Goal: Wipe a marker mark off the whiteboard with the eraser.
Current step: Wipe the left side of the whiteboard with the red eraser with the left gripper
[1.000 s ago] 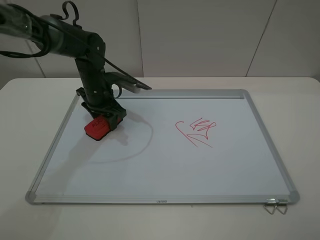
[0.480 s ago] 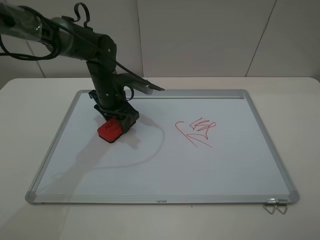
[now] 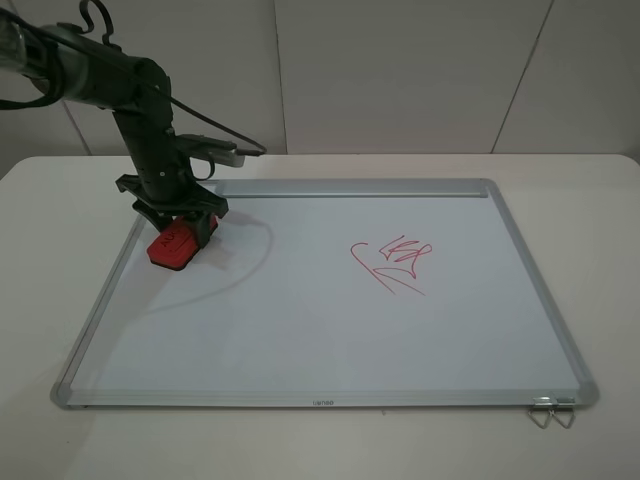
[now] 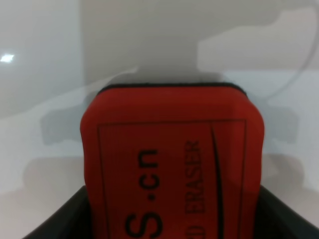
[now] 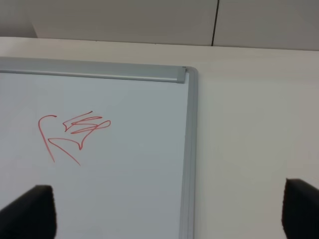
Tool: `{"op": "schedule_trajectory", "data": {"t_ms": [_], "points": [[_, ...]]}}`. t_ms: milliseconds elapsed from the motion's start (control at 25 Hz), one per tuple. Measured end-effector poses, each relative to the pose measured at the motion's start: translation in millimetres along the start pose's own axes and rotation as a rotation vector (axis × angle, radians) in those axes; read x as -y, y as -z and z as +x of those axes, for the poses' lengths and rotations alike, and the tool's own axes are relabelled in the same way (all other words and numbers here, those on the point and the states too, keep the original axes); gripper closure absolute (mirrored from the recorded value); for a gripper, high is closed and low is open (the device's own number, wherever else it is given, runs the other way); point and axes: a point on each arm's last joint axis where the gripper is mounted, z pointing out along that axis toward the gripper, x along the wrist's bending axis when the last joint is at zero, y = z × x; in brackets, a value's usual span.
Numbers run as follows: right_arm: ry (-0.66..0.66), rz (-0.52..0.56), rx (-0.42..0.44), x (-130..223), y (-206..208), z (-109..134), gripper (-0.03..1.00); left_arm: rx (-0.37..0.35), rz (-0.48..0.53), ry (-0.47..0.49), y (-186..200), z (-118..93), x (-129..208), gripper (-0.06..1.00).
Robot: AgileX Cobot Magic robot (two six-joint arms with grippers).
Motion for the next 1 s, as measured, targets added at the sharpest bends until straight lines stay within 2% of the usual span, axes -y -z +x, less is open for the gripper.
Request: {"op": "schedule_trajectory", "data": {"t_ms": [160, 360, 680, 840, 1000], "points": [[0.0, 0.0, 0.0, 0, 0, 0, 0.14, 0.0, 0.003, -0.009, 0, 0, 0, 0.37], [0.0, 0.0, 0.0, 0, 0, 0, 0.14, 0.003, -0.003, -0.131, 0, -16, -3, 0.37], [0.0, 0.0, 0.0, 0, 0, 0, 0.14, 0.051, -0.032, -0.281, 0, -77, -16, 0.37], [0.0, 0.0, 0.0, 0, 0, 0, 0.14, 0.062, -0.027, -0.309, 1, -92, -16, 0.37], [0.0, 0.0, 0.0, 0, 0, 0, 0.14, 0.065, 0.01, -0.275, 11, -92, -12, 0.37]]}}
